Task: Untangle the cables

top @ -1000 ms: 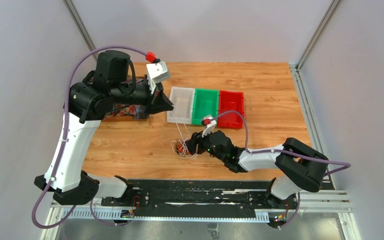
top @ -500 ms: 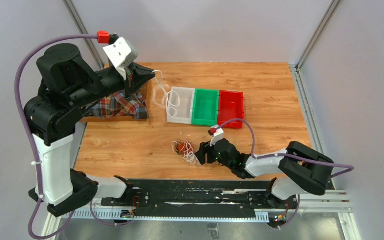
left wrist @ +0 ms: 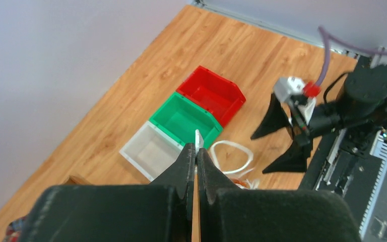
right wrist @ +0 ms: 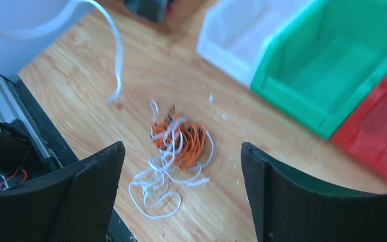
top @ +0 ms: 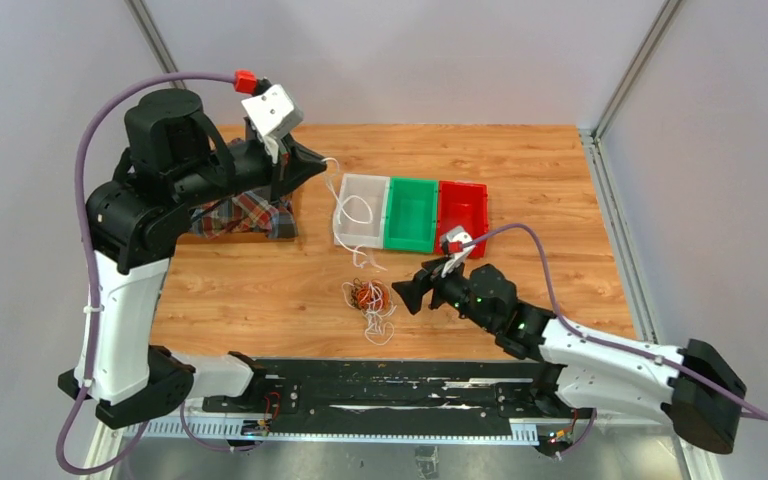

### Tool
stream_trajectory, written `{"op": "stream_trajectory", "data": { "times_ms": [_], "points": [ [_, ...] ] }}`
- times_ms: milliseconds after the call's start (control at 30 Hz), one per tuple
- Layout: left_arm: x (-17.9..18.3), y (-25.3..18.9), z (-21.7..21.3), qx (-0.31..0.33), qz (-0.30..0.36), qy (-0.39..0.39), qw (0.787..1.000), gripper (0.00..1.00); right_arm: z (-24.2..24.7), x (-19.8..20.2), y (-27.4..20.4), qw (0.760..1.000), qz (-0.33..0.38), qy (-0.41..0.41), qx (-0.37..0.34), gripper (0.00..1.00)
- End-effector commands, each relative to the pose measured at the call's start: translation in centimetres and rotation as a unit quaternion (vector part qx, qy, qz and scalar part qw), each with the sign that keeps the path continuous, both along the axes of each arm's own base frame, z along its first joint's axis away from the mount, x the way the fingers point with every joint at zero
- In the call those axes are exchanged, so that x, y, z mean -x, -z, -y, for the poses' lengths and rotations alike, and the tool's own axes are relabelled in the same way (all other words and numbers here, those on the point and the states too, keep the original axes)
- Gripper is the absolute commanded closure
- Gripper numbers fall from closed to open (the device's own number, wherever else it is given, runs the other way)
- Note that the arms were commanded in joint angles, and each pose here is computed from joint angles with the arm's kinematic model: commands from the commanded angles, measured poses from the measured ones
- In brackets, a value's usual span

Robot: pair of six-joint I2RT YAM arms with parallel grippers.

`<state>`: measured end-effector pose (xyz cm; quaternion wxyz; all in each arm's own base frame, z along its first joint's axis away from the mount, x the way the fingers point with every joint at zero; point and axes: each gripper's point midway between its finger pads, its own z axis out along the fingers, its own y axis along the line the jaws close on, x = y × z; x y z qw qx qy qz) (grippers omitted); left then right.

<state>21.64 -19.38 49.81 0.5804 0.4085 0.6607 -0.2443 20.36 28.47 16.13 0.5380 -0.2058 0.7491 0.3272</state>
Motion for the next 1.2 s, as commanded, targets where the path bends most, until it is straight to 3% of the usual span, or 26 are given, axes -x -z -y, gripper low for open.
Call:
{"op": "stream_trajectory", "data": {
  "times_ms": [0,167,300,833,900,1033,1067,1100,1167],
  "points": [
    [1.3,1.4,0.9,0.006,-0.025,0.038,0.999,1.0,-0.1,0.1,-6.9,0.994,0.097,-0.047,0.008,0.14],
    [1.4,5.4,1.8,-0.012,-0.082,0.063,0.995,1.0,-1.8,0.9,-14.9,0.978,0.178,-0.106,-0.001,0.12],
    [2.0,7.0,2.4,-0.015,-0.109,0.087,0.99,1.0,-3.6,1.1,-18.0,0.966,0.211,-0.149,0.009,0.12],
    [4.0,7.3,2.7,-0.005,-0.121,0.126,0.985,1.0,-11.0,-0.3,-19.9,0.952,0.203,-0.226,-0.032,0.23],
    [4.1,7.2,2.8,-0.003,-0.122,0.129,0.984,1.0,-11.6,-0.9,-19.9,0.955,0.196,-0.22,-0.039,0.32],
    [4.5,7.0,2.7,0.002,-0.126,0.128,0.984,1.0,-11.4,-1.8,-19.8,0.962,0.184,-0.199,-0.031,0.87],
    [4.3,7.1,2.5,0.0,-0.125,0.121,0.985,0.97,-10.7,-2.3,-19.9,0.967,0.176,-0.182,-0.035,0.97],
    [4.0,7.4,2.3,-0.004,-0.122,0.111,0.986,0.83,-9.9,-3.0,-20.0,0.972,0.167,-0.161,-0.039,0.99],
    [3.1,8.4,1.7,-0.018,-0.119,0.082,0.989,0.46,-7.4,-5.1,-19.7,0.983,0.141,-0.105,-0.047,0.99]
  ]
}}
